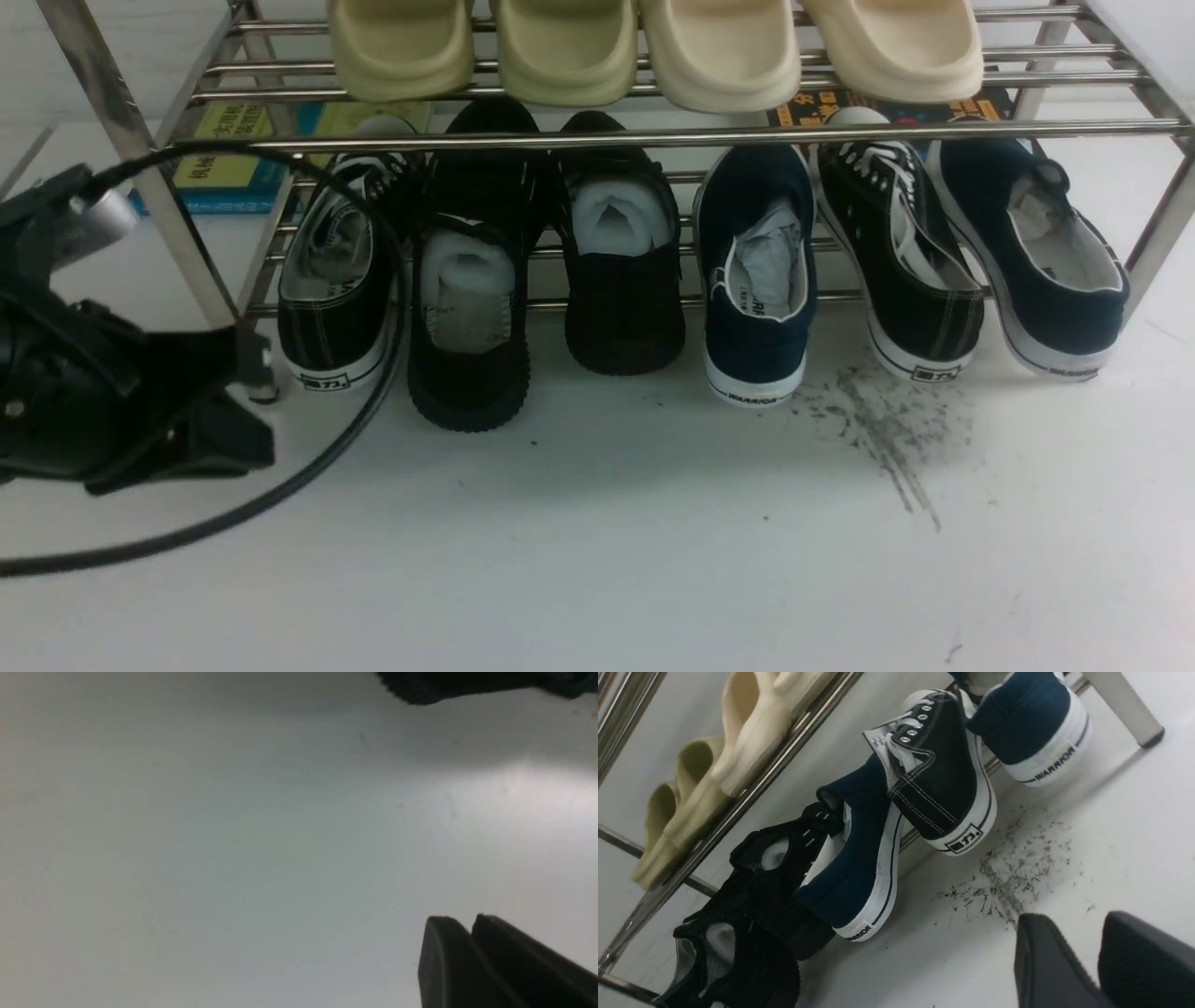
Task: Take the shoes off the shelf with your hand on the white table.
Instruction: 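Grasp the leftmost shoe on the bottom shelf of the shoe rack with the left gripper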
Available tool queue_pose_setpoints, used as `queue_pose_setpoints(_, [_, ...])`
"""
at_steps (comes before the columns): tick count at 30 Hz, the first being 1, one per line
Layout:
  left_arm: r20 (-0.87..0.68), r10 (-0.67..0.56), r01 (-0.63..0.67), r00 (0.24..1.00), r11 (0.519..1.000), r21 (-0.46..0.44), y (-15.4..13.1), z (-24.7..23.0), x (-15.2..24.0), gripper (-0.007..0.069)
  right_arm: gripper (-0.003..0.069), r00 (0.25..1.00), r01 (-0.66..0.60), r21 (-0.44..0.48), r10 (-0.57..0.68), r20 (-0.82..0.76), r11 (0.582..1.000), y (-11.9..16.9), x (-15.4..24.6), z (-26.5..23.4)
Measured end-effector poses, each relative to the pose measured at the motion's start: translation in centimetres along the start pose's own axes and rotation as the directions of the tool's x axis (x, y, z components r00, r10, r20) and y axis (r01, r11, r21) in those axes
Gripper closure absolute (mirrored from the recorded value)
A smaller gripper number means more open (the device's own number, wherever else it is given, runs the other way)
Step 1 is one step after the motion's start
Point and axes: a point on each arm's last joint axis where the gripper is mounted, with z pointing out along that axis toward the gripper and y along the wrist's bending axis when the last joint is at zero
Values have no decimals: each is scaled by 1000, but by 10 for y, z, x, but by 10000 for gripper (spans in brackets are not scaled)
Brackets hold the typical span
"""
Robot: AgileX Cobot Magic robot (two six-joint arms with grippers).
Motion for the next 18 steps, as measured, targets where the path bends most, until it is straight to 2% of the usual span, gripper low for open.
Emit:
queue_pose_setpoints(2, [-1,18,-18,1000,1000,19,-6,3,-5,447,512,998,63,-18,-63,1,998,9,-7,-3])
queue_pose_setpoints(3, [5,53,-54,999,998,41,-17,6,-11,387,561,990,143,-27,-144,-9,989,21,-15,-6])
queue_pose_setpoints(5, [10,102,-102,995,992,70,-32,14,-17,327,624,970,239,-27,-240,-45,971,35,-26,-8])
queue_pose_setpoints(6, [4,107,-107,994,992,72,-33,15,-16,327,630,967,247,-26,-248,-50,969,36,-27,-8])
queue_pose_setpoints(7, [26,155,-156,988,984,87,-47,23,-22,279,662,943,315,-14,-314,-110,949,48,-36,-8])
queue_pose_setpoints(10, [42,190,-193,981,977,88,-57,32,-26,252,666,909,376,6,-367,-199,927,58,-45,-5])
queue_pose_setpoints(11, [51,205,-209,977,975,75,-62,42,-30,239,666,867,432,32,-406,-288,901,65,-53,-2])
queue_pose_setpoints(13, [66,207,-211,976,975,62,-64,48,-33,234,665,840,457,46,-414,-349,888,69,-58,1])
queue_pose_setpoints(16, [82,195,-197,977,980,13,-61,66,-40,230,662,756,533,91,-425,-497,841,73,-69,11])
queue_pose_setpoints(18, [92,192,-192,977,981,-5,-59,70,-42,230,662,737,549,101,-424,-526,830,73,-71,14])
